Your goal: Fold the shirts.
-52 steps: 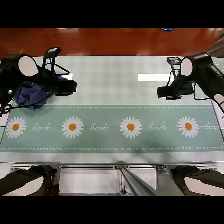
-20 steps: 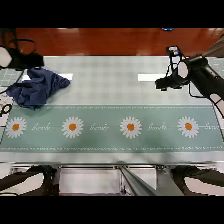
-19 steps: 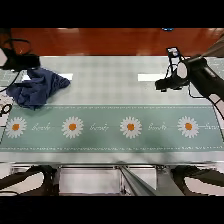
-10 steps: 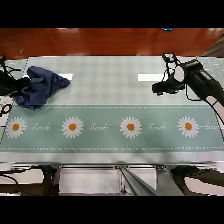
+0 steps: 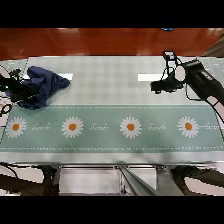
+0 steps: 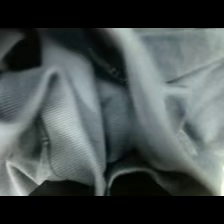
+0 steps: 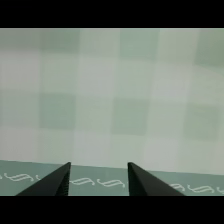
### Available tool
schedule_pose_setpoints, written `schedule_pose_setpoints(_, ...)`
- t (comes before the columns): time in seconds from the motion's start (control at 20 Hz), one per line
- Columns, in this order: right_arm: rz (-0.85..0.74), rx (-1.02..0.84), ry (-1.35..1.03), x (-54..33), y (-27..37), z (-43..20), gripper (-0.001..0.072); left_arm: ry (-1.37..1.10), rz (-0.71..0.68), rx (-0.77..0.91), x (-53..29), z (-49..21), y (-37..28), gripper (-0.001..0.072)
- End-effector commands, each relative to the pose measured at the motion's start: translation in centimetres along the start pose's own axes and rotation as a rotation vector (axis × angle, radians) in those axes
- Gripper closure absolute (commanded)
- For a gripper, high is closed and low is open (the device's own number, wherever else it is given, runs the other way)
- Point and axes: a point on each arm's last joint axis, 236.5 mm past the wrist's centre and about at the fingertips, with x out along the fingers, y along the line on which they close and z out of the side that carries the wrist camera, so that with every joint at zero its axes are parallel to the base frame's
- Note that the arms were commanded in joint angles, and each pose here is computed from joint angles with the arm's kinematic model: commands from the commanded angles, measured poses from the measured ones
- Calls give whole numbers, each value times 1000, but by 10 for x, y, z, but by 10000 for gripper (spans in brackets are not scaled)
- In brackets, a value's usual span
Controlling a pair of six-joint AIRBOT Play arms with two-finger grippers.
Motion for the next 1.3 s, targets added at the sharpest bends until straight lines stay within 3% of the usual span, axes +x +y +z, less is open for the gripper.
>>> schedule_pose_setpoints(0.0, -3, 2, -62, -24, -5, 10, 305, -33, -14, 44, -19, 4, -10, 686)
schedule_pose_setpoints(0.3, -42, 13, -274, -147, -33, 12, 305, -552, -208, 113, -207, 43, -88, 687)
schedule_pose_setpoints(0.75, -33, 53, -560, -289, -63, -33, 310, -1142, -544, 439, -504, -51, -210, 687)
schedule_pose_setpoints(1.0, 7, 32, -559, -302, -57, -52, 310, -1319, -751, 587, -592, -118, -266, 687)
schedule_pose_setpoints(1.25, 91, 23, -514, -298, -38, -63, 310, -1254, -935, 708, -593, -169, -327, 687)
